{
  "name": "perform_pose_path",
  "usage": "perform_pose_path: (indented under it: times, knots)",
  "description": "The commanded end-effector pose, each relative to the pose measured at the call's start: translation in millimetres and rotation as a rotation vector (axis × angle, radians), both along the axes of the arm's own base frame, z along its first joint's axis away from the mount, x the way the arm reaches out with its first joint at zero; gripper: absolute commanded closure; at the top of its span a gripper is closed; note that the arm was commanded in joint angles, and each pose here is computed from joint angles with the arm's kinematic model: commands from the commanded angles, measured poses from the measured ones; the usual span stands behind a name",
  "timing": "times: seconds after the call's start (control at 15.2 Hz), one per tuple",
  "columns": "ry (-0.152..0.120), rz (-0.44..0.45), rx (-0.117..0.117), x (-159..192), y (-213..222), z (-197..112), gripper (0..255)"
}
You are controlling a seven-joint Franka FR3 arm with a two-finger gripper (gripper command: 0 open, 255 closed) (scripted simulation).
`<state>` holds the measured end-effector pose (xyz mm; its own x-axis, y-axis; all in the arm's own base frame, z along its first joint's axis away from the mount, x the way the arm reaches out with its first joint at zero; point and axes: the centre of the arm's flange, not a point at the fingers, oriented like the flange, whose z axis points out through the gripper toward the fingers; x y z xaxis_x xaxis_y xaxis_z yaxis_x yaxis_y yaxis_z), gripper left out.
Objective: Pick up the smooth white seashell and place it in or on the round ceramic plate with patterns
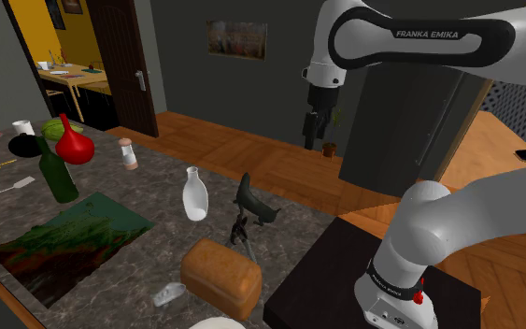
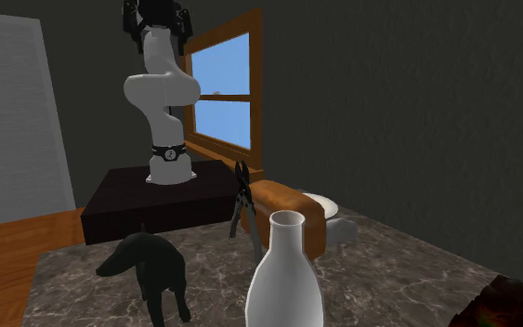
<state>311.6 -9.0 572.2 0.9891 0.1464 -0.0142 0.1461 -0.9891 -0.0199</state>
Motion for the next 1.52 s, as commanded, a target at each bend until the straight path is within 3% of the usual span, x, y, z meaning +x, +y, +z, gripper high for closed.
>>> perform_pose_path:
  times: [0.0,1.45]
  knots:
    - [0.000,0.000,0.000,0.0,0.0,0.0,0]
    - [0.007,0.283,-0.059,128.7,196.0,-181.8,0]
